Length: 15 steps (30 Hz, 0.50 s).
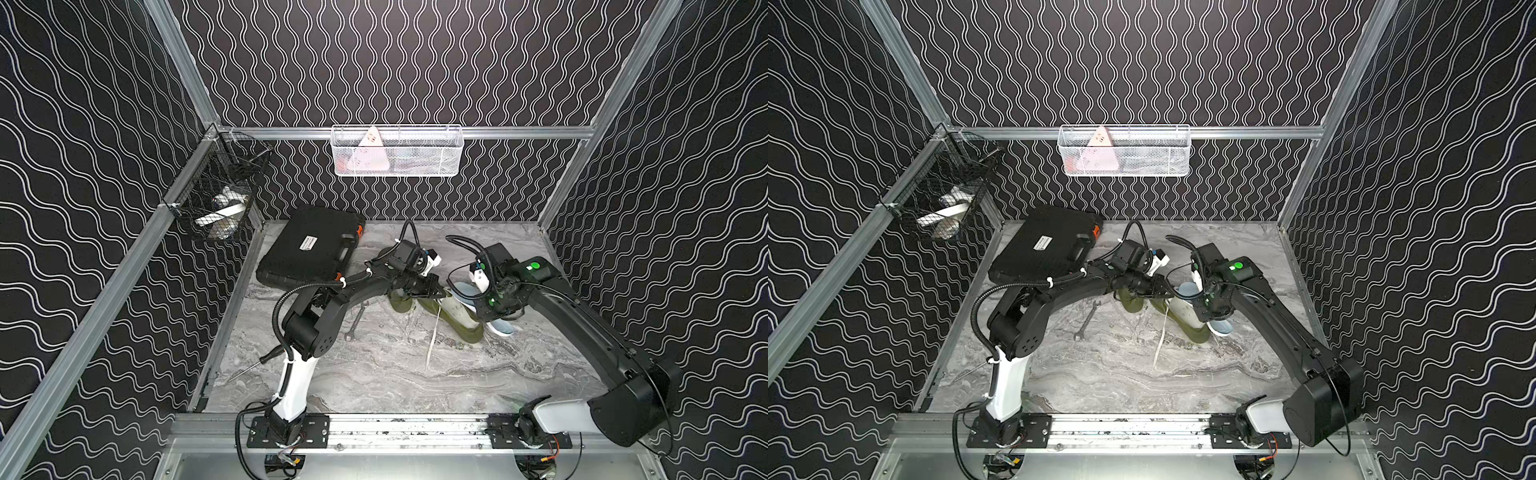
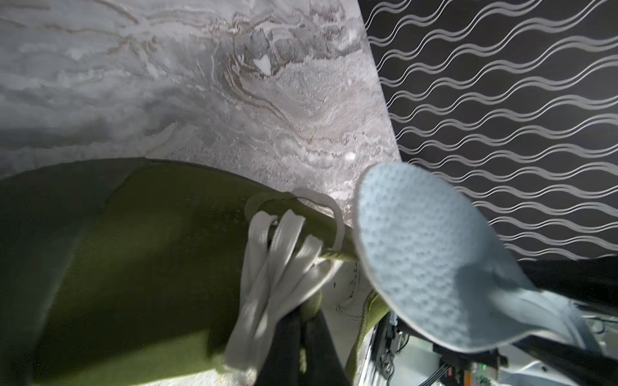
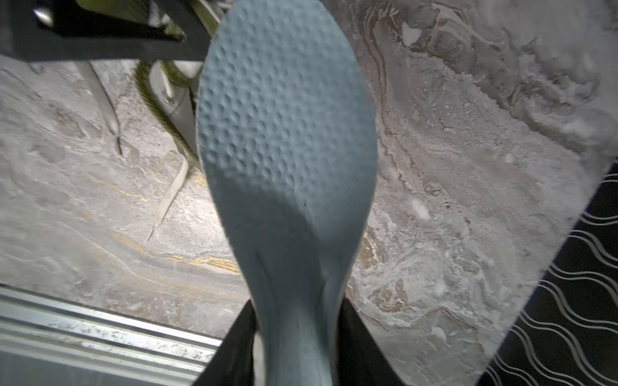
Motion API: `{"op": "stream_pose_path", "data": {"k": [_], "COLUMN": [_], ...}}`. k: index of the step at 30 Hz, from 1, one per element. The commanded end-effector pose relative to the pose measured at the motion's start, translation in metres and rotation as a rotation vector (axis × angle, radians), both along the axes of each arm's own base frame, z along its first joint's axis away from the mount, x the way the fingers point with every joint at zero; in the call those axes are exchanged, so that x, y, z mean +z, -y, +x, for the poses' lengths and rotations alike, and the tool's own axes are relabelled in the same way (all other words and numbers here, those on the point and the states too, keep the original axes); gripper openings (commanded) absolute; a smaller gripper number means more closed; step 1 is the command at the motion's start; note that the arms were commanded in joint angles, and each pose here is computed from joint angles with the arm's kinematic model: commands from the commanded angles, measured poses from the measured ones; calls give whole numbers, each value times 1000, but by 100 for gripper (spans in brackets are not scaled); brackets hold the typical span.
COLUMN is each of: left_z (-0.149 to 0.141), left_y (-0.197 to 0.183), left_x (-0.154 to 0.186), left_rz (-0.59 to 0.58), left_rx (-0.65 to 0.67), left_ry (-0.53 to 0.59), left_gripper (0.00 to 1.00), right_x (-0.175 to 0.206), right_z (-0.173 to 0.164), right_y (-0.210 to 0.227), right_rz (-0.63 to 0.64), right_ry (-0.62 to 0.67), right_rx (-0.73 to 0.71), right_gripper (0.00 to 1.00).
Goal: Insert the insole into the shoe
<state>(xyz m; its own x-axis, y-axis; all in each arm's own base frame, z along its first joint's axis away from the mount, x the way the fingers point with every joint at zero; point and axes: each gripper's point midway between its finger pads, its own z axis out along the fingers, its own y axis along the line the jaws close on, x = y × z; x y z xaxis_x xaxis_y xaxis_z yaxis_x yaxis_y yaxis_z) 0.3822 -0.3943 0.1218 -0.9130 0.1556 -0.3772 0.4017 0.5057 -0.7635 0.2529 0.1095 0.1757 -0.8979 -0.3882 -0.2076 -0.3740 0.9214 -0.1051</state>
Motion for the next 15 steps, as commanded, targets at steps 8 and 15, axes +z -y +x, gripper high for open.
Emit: {"op": "stream_pose_path", "data": {"k": [8,15], "left_z": [7,2], "left_y": [8,6], "left_x": [10,-4], "left_rz": [-88,-47], "left_rx": [21,27], "left_ry": [14,21], "left_gripper": [0,0], "right_x": [-2,-11], "right_z": [-25,-36], "right_y": [11,11], "right_rz": [-230,-240], "right_ry": [-67,-114], "right_rx": [140,185], "right_gripper": [39,37]}}
